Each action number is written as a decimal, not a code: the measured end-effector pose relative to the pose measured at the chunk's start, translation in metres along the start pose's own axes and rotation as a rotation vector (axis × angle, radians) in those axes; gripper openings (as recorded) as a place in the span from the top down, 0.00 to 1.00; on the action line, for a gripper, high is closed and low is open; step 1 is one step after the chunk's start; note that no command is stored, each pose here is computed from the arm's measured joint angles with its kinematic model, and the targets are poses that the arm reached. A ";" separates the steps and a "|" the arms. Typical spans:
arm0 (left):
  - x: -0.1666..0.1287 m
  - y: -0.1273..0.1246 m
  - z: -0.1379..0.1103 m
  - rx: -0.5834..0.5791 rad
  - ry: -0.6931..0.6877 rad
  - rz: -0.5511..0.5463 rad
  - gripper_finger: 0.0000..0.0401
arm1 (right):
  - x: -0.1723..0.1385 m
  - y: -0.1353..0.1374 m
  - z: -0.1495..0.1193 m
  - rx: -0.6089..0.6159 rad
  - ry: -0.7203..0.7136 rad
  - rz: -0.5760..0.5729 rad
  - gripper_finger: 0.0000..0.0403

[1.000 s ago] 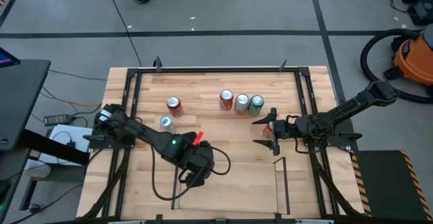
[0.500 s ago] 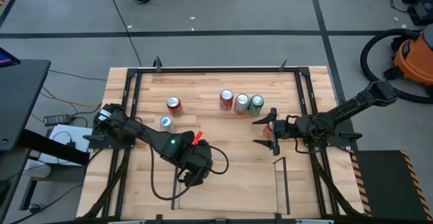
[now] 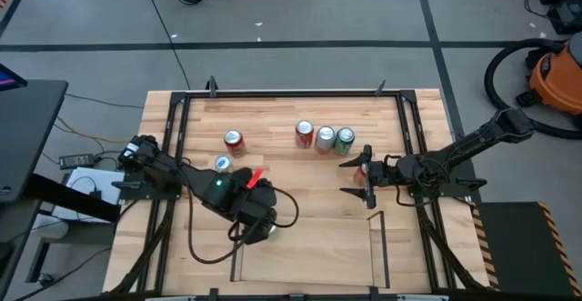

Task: Place canned beverage on shelf
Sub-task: Put the blue soda can on the shelf

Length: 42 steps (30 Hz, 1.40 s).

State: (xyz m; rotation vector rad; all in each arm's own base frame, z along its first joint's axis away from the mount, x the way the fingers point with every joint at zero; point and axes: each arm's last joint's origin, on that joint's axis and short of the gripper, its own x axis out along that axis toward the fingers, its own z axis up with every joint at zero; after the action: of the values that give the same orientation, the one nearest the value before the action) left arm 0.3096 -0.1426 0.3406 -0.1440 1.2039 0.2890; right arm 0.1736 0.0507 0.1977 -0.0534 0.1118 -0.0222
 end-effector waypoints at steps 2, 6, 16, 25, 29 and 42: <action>0.000 0.002 -0.001 0.006 0.014 0.019 0.09 | 0.000 0.000 0.001 -0.003 -0.010 0.000 0.14; 0.000 0.004 -0.002 0.010 0.018 0.035 0.09 | 0.000 0.000 0.001 -0.003 -0.011 0.006 0.14; -0.012 0.013 -0.012 0.059 -0.001 0.157 0.09 | 0.000 0.001 0.001 -0.003 -0.013 0.022 0.14; -0.027 0.028 -0.011 0.029 -0.075 0.191 0.13 | 0.000 0.001 0.001 -0.003 -0.013 0.022 0.14; -0.027 0.028 -0.011 0.053 -0.088 0.210 0.14 | 0.000 0.001 0.001 -0.004 -0.012 0.022 0.14; -0.026 0.027 -0.012 0.088 -0.135 0.268 0.14 | 0.000 0.001 0.001 -0.004 -0.012 0.029 0.14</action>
State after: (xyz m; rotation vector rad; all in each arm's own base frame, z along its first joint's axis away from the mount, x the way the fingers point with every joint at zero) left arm 0.2826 -0.1236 0.3619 0.1132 1.0998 0.4711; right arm 0.1736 0.0522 0.1989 -0.0555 0.1008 0.0075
